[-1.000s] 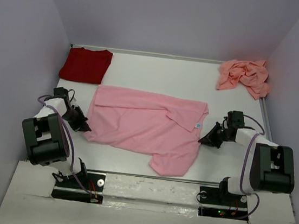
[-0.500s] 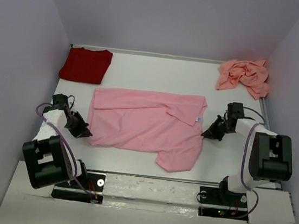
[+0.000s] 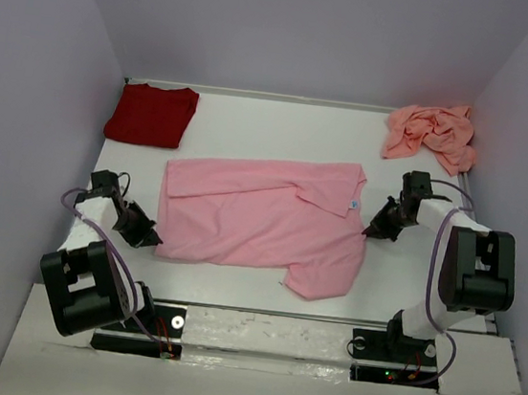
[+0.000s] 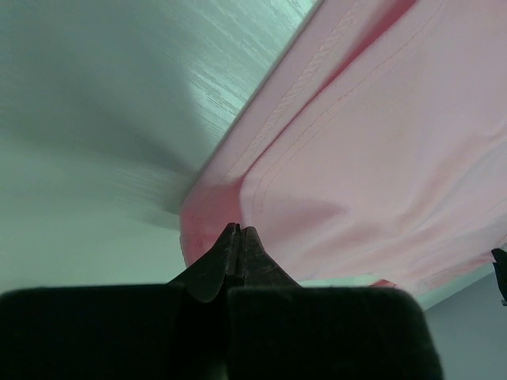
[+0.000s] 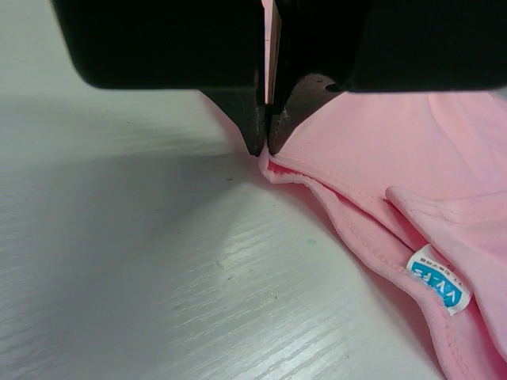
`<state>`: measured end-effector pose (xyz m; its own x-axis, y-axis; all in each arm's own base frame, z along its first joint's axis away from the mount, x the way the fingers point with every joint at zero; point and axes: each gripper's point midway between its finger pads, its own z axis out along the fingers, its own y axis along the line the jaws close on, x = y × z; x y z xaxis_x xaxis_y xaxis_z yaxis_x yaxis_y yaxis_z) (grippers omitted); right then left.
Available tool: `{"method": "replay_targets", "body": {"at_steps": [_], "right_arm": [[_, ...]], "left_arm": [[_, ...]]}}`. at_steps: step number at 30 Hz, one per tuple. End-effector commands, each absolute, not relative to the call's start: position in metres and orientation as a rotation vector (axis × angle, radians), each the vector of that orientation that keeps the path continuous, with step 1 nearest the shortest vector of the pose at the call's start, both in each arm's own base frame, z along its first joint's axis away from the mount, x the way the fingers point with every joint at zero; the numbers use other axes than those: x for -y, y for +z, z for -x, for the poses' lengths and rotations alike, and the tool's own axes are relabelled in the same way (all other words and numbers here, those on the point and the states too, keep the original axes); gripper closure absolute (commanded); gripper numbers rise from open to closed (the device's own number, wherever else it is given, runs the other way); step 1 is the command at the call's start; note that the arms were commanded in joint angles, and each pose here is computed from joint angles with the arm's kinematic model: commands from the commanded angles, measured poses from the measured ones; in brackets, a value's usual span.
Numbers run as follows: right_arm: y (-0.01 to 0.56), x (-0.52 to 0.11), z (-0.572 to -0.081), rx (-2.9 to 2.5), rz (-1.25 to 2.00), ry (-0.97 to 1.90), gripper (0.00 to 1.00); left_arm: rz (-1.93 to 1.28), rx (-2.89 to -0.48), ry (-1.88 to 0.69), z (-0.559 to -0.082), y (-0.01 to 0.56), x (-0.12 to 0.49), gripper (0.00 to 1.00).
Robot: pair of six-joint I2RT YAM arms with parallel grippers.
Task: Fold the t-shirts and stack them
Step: Fold the tshirt
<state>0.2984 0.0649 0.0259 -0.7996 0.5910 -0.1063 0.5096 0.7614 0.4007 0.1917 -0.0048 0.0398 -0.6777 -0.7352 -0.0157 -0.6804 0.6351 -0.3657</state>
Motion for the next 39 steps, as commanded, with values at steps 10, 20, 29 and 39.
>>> {"method": "replay_targets", "body": {"at_steps": [10,20,29,39], "right_arm": [[0.035,-0.045,-0.319,-2.706,-0.814,0.347,1.00],[0.033,-0.046,-0.326,-2.719,-0.809,0.351,1.00],[0.032,-0.050,-0.327,-2.730,-0.798,0.389,1.00],[0.035,-0.055,-0.333,-2.729,-0.790,0.427,1.00]], "left_arm": [[1.259,-2.644,-0.402,-0.191,0.045,-0.022,1.00],[1.246,-2.645,-0.594,-0.191,0.039,0.000,1.00],[1.129,-2.618,-0.658,-0.211,0.048,-0.002,0.43],[1.053,-2.562,-0.713,-0.234,0.054,-0.005,0.28]]}}
